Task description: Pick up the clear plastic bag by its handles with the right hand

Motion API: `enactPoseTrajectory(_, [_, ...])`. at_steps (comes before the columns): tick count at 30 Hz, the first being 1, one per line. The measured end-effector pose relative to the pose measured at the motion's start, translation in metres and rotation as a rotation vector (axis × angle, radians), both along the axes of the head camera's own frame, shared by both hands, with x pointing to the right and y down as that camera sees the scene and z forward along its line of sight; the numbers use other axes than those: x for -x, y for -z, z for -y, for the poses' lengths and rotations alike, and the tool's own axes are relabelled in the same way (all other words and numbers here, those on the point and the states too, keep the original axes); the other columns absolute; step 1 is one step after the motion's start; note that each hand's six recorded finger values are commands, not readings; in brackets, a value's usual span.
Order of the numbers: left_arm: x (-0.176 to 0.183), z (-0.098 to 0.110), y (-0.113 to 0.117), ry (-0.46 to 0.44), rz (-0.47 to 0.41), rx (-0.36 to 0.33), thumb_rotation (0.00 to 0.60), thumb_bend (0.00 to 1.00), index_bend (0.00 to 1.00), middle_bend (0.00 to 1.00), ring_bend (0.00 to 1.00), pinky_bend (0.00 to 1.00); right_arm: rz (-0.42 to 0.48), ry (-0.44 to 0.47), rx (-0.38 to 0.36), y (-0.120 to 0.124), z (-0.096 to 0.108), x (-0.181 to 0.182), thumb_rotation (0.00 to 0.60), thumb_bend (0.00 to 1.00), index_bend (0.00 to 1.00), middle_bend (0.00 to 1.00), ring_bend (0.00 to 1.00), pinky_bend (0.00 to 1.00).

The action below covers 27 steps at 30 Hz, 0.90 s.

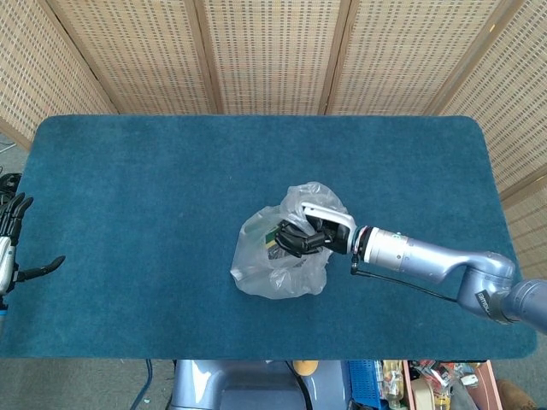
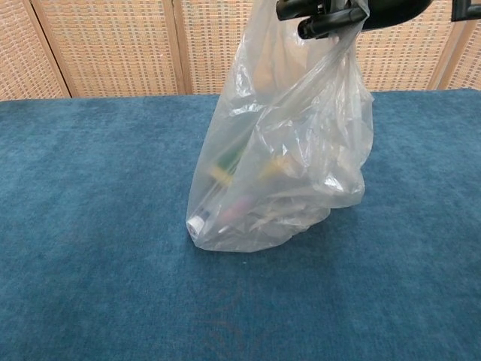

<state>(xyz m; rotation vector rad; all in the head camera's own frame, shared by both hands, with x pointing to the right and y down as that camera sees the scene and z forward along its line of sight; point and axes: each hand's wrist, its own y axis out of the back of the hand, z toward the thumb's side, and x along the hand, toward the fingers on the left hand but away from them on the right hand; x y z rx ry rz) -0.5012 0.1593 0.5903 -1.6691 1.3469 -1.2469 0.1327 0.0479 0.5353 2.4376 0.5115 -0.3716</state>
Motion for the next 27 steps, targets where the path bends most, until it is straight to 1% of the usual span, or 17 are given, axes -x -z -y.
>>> enactPoseTrajectory(3, [0.000,0.000,0.000,0.002,-0.003,0.001,0.600,0.17,0.00,0.00,0.00,0.00,-0.039,-0.024,-0.064,0.012,0.007,0.000,0.600,1.00,0.90,0.79,0.77,1.00])
enactPoseTrajectory(9, [-0.001,-0.001,0.002,-0.001,-0.009,-0.002,0.600,0.17,0.00,0.00,0.00,0.00,-0.069,-0.113,-0.108,0.050,0.030,0.001,0.600,1.00,0.90,0.79,0.77,1.00])
enactPoseTrajectory(14, [0.001,0.000,0.006,0.004,-0.011,-0.008,0.600,0.17,0.00,0.00,0.00,0.00,-0.073,-0.152,-0.136,0.077,0.043,0.007,0.600,1.00,0.90,0.79,0.77,1.00])
enactPoseTrajectory(18, [0.004,0.000,0.009,0.014,-0.017,-0.006,0.600,0.17,0.00,0.00,0.00,0.00,-0.081,-0.184,-0.173,0.104,0.056,0.010,0.600,1.00,0.90,0.79,0.77,1.00])
enactPoseTrajectory(27, [0.006,0.001,0.011,0.019,-0.025,-0.006,0.600,0.17,0.00,0.00,0.00,0.00,-0.075,-0.244,-0.250,0.160,0.077,0.014,0.600,1.00,0.90,0.79,0.77,1.00])
